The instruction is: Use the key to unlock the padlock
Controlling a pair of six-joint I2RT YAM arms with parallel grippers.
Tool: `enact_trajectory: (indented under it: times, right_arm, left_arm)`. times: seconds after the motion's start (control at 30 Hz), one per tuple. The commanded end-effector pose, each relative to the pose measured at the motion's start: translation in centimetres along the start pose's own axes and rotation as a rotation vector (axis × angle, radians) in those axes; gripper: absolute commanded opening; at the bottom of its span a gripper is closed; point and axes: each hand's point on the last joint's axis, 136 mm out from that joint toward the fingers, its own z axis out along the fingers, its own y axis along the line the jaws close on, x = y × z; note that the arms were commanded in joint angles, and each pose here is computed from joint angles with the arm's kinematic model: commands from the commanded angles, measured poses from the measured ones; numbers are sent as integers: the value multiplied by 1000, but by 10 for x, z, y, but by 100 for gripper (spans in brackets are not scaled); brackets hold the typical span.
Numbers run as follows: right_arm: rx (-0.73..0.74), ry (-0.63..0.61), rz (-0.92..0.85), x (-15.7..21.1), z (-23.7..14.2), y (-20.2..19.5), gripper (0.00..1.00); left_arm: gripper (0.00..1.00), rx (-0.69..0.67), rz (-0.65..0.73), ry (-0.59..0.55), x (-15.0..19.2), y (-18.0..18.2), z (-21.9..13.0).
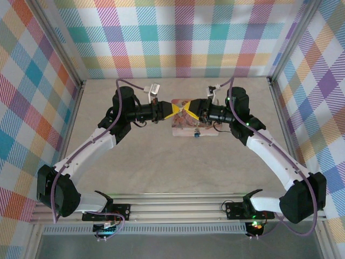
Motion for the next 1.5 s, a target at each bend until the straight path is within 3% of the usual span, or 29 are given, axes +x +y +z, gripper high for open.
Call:
enact_trajectory:
  times: [0.0, 0.5, 0.67, 0.9, 1.1, 1.27, 1.3, 1.37, 1.47]
  right_arm:
    - [-69, 24, -18, -1, 5, 17, 34]
    - [-144, 43, -5, -3, 12, 25, 37]
    - [-163, 37, -1, -5, 14, 25, 33]
    - [-185, 13, 18, -10, 16, 23, 20]
    - [-199, -8, 27, -10, 15, 21, 2]
    - [-108, -15, -35, -7, 7, 19, 0]
    - [-59, -18, -52, -6, 3, 17, 0]
    - [83, -22, -78, -5, -7, 7, 0]
    - [327, -10, -73, -2, -26, -17, 0]
  left_arm:
    - [0, 55, 41, -5, -1, -18, -6]
    - [0, 56, 14, -6, -2, -9, -2]
    - [0, 58, 2, -10, -3, -6, 0]
    - [0, 60, -6, -8, -4, -6, 0]
    - [0, 59, -11, -6, -4, -5, 1]
    - [0, 9, 0, -15, -5, 1, 0]
    - [3, -10, 11, -18, -6, 2, -1]
    - [28, -91, 57, -29, -5, 6, -7]
    - [41, -217, 177, -57, -7, 10, -21]
